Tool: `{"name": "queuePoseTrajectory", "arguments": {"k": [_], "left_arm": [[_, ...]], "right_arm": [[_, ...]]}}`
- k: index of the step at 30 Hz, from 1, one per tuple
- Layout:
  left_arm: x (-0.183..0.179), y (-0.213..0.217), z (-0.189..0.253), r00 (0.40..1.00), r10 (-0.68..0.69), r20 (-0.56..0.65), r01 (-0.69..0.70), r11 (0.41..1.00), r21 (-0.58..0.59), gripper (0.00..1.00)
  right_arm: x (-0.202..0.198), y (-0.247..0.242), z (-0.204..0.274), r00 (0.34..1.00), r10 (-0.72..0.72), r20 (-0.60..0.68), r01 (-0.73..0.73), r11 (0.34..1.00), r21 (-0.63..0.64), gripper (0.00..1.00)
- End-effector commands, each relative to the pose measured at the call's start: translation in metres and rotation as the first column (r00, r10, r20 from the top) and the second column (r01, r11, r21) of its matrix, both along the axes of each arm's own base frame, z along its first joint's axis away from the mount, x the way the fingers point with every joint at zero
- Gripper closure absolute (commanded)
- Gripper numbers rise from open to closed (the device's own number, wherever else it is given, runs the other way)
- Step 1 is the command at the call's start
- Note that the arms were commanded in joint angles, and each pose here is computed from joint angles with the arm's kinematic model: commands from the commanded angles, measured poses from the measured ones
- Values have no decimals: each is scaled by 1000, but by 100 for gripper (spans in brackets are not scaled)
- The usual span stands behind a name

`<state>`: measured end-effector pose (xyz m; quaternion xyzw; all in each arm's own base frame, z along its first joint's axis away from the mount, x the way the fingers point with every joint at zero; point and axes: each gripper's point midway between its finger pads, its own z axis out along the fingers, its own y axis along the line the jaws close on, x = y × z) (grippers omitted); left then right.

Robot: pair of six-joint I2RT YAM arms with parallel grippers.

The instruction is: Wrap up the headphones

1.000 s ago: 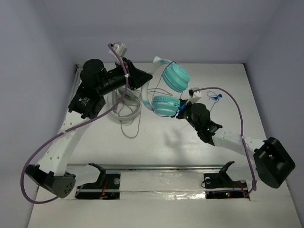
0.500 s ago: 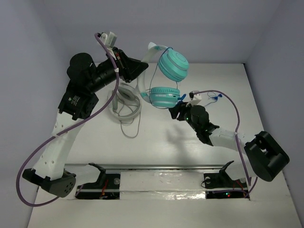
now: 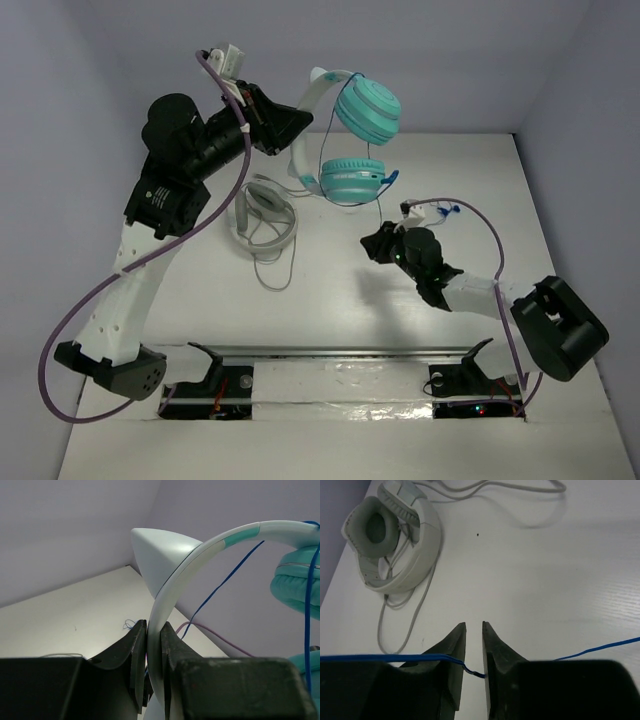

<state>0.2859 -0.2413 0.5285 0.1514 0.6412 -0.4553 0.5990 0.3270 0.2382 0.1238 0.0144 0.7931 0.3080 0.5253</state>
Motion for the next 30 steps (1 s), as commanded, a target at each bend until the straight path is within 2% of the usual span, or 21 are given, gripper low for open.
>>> {"name": "queuePoseTrajectory", "arguments": {"k": [1, 4, 5, 7, 8, 10, 12, 15, 16, 25, 30], "left_arm": [[1, 8, 36, 997, 51, 53, -45, 993, -107, 100], [20, 12, 20, 993, 122, 4, -120, 984, -131, 100], [24, 15, 20, 989, 146, 10, -143, 978, -149, 100], [43, 19, -9, 974, 219, -55, -225, 965, -138, 100], [46, 23, -4, 969, 244, -43, -248, 952, -178, 100], [66, 40, -21, 935, 345, -80, -354, 918, -179, 100], [75, 49, -22, 925, 367, -94, -379, 903, -203, 100], [93, 68, -27, 877, 470, -100, -481, 856, -191, 100], [101, 80, -29, 836, 538, -111, -549, 814, -191, 100], [151, 112, -84, 648, 751, -126, -760, 647, -55, 100], [161, 116, -143, 590, 795, -142, -798, 601, 49, 100]], "right_arm": [[-8, 9, 9, 999, 43, -2, -43, 996, 80, 77], [-23, 10, 17, 998, 61, -25, -59, 994, 90, 99], [-28, 10, 28, 998, 68, -9, -66, 993, 99, 100], [-42, 9, 21, 995, 77, -59, -73, 995, 62, 100], [-48, 10, 24, 994, 89, -68, -85, 995, 55, 100], [-72, 15, 21, 985, 140, -100, -139, 990, 20, 100], [-92, 14, 11, 975, 162, -150, -165, 986, -10, 100], [-121, 19, -8, 952, 195, -236, -212, 976, -50, 100], [-126, 20, -6, 951, 198, -238, -216, 975, -52, 100], [-186, 44, 14, 908, 297, -297, -341, 934, -108, 100], [-198, 55, 54, 915, 307, -261, -360, 915, -184, 100]]}}
